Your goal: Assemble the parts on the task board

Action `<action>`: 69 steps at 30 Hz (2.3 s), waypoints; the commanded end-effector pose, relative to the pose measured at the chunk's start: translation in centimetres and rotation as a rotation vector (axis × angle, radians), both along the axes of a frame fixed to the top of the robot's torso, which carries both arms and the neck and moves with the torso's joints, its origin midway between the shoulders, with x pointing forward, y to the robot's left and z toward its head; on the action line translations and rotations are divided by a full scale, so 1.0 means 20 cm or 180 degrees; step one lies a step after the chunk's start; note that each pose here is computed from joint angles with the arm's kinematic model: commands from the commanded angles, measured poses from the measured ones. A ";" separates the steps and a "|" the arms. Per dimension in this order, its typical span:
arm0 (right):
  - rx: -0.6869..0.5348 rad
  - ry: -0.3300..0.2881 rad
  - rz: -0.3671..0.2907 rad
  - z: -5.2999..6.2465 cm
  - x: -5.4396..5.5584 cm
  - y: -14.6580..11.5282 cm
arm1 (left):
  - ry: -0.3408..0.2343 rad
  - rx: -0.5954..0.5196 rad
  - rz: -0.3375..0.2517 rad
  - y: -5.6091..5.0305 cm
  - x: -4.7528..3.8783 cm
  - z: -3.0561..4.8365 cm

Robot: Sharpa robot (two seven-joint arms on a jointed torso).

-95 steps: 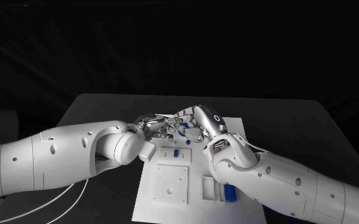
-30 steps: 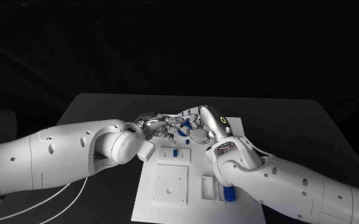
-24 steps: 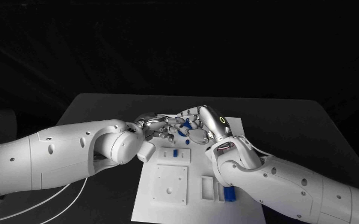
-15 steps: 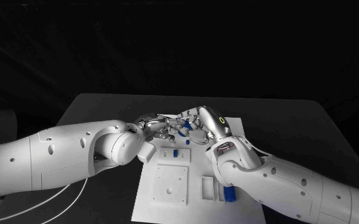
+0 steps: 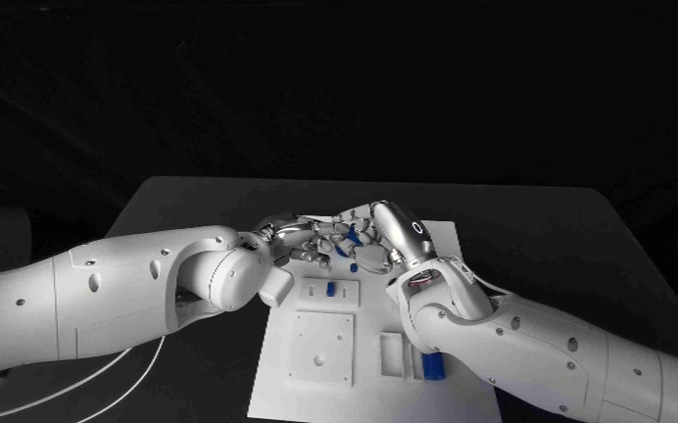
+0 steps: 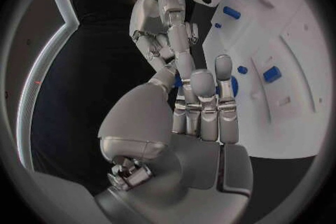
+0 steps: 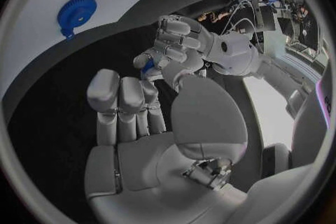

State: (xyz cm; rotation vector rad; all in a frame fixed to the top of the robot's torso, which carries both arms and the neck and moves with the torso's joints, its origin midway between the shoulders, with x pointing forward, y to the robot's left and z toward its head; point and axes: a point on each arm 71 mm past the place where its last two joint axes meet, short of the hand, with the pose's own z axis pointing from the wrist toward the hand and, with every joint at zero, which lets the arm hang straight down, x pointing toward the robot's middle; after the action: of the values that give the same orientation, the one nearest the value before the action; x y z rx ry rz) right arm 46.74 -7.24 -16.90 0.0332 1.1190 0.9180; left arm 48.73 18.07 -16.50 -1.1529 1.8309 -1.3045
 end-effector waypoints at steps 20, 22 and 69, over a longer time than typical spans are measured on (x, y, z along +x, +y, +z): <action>-0.0012 -0.0110 -0.0080 0.01 0.02 -0.04 | 0.0100 0.0008 -0.0255 -0.03 -0.033 -0.019; -0.0016 -0.0113 -0.0071 0.01 0.02 -0.04 | 0.0112 0.0019 -0.0250 -0.03 -0.034 -0.021; -0.0127 0.0073 0.0105 -0.03 -0.03 -0.08 | 0.0066 0.0024 -0.0135 0.05 -0.009 -0.020</action>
State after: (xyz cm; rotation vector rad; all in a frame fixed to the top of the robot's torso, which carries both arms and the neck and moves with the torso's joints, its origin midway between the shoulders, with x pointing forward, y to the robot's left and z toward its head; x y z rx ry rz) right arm 46.25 -8.94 -17.42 0.0115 1.1512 0.9148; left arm 48.58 19.22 -17.06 -1.1547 1.8825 -1.2849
